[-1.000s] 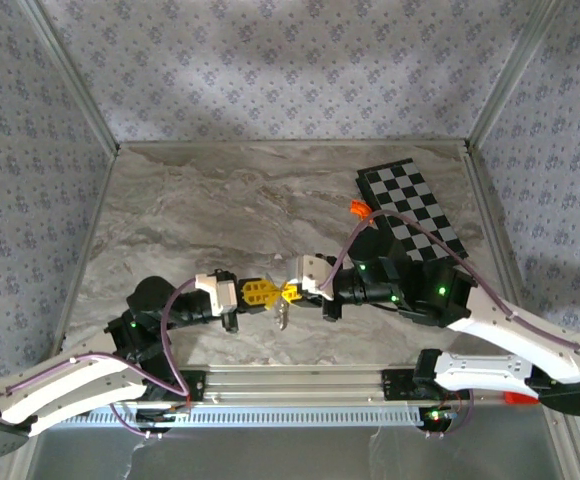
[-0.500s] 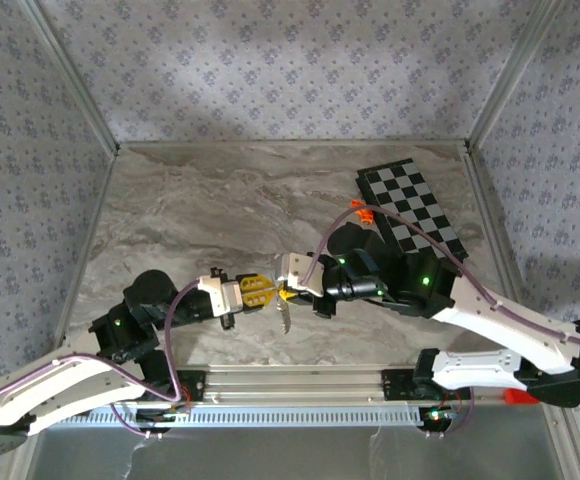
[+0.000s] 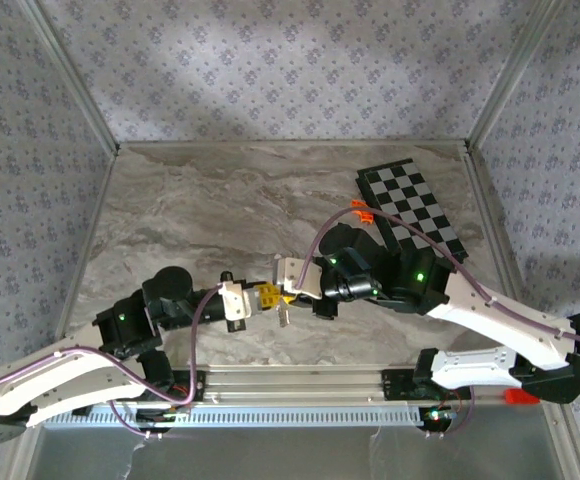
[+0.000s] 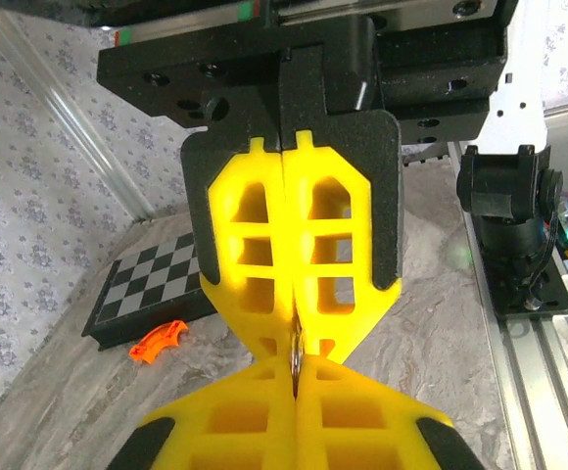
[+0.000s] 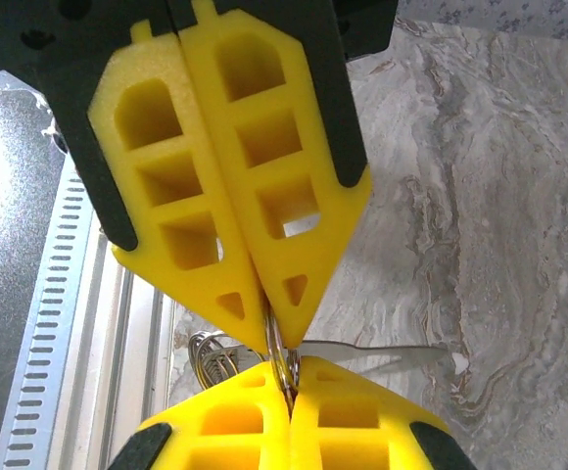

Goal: Put the keys on the keyring

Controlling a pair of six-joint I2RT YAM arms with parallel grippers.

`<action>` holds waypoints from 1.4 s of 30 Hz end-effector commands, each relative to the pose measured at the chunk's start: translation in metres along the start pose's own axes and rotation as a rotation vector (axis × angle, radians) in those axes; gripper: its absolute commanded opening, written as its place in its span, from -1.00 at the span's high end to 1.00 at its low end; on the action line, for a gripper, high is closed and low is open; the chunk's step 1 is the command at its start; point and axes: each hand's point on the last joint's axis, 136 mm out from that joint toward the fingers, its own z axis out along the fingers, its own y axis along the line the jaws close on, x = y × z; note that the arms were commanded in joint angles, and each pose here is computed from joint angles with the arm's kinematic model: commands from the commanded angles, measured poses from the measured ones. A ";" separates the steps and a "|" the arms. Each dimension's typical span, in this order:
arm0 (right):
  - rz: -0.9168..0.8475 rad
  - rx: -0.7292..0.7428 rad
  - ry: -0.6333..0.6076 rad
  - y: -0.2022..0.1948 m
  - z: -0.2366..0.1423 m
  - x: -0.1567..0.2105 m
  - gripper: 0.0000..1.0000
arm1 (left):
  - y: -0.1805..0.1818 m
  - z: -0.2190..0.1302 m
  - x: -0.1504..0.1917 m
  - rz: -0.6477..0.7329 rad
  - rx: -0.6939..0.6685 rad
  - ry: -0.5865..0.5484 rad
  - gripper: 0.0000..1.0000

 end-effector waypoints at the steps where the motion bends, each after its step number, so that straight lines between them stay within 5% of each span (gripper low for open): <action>1: -0.028 0.014 -0.027 -0.001 -0.008 -0.010 1.00 | 0.004 -0.007 -0.008 0.008 -0.026 -0.031 1.00; 7: -0.053 0.039 -0.065 0.000 -0.010 -0.014 1.00 | 0.006 -0.016 -0.032 -0.042 -0.048 -0.200 1.00; 15: -0.008 0.002 -0.187 0.008 -0.016 -0.033 0.67 | -0.003 -0.020 -0.056 -0.083 -0.001 -0.402 1.00; 21: 0.011 -0.006 -0.255 0.009 -0.022 -0.041 0.69 | -0.012 -0.024 -0.062 -0.089 0.055 -0.437 1.00; 26: 0.008 -0.007 -0.263 0.010 -0.023 -0.040 0.92 | -0.015 -0.026 -0.065 -0.098 0.072 -0.465 1.00; 32: -0.011 0.026 -0.227 0.006 -0.027 -0.035 1.00 | 0.001 -0.016 -0.038 -0.078 -0.037 -0.300 1.00; 38: -0.022 0.024 -0.088 0.004 -0.010 -0.018 1.00 | 0.018 -0.002 0.010 0.009 -0.141 -0.026 0.73; 42: -0.042 0.035 0.007 0.002 0.004 -0.008 1.00 | 0.019 0.003 0.011 0.017 -0.132 0.005 0.84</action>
